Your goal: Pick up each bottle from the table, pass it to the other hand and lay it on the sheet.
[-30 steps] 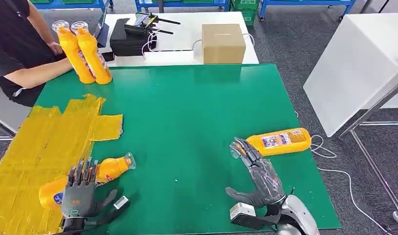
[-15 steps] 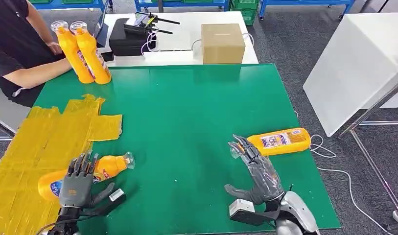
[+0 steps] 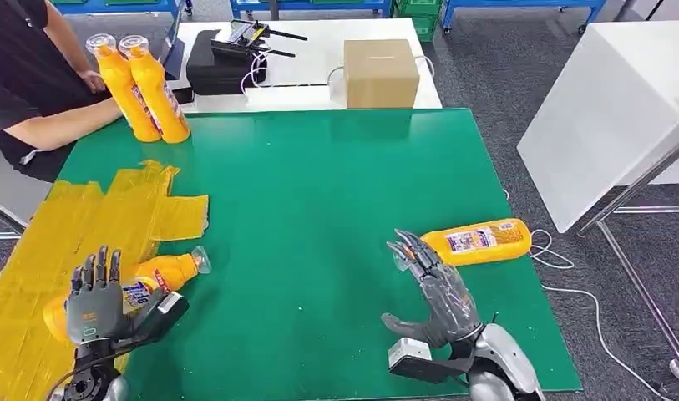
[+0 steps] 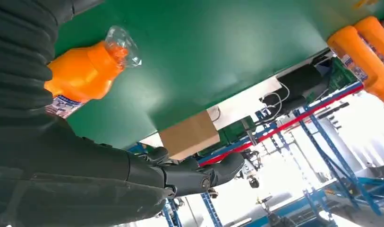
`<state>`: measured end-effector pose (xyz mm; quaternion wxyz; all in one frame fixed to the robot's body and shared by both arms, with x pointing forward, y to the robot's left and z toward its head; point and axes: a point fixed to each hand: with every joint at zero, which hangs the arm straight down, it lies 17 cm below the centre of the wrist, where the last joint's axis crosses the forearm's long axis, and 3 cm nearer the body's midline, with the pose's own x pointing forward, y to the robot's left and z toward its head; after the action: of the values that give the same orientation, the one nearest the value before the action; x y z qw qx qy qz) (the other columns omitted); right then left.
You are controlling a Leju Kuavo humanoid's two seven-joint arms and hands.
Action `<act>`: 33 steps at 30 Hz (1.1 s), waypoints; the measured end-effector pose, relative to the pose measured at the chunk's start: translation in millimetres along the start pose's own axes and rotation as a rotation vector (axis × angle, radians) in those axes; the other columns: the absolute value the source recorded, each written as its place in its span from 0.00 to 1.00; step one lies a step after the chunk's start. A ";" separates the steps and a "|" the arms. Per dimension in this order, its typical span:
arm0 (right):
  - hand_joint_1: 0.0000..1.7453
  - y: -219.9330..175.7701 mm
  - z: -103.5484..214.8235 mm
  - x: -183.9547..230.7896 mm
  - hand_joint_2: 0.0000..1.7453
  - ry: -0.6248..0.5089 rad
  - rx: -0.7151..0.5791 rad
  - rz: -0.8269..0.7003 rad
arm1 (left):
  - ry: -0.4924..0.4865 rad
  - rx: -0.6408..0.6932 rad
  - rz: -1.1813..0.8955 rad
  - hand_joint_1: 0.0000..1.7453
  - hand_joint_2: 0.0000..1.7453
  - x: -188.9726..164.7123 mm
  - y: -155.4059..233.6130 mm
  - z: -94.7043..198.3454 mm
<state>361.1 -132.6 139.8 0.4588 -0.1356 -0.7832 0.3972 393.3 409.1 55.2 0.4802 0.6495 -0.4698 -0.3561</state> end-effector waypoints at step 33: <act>0.00 -67.3 125.3 -81.9 1.00 0.309 -0.045 0.225 | 0.035 0.294 1.442 0.00 0.00 5.7 111.1 51.4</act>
<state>312.3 -285.8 106.9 0.5233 -0.2917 -0.6919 0.4028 318.2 378.0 146.9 0.5105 0.2424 -0.8154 0.1255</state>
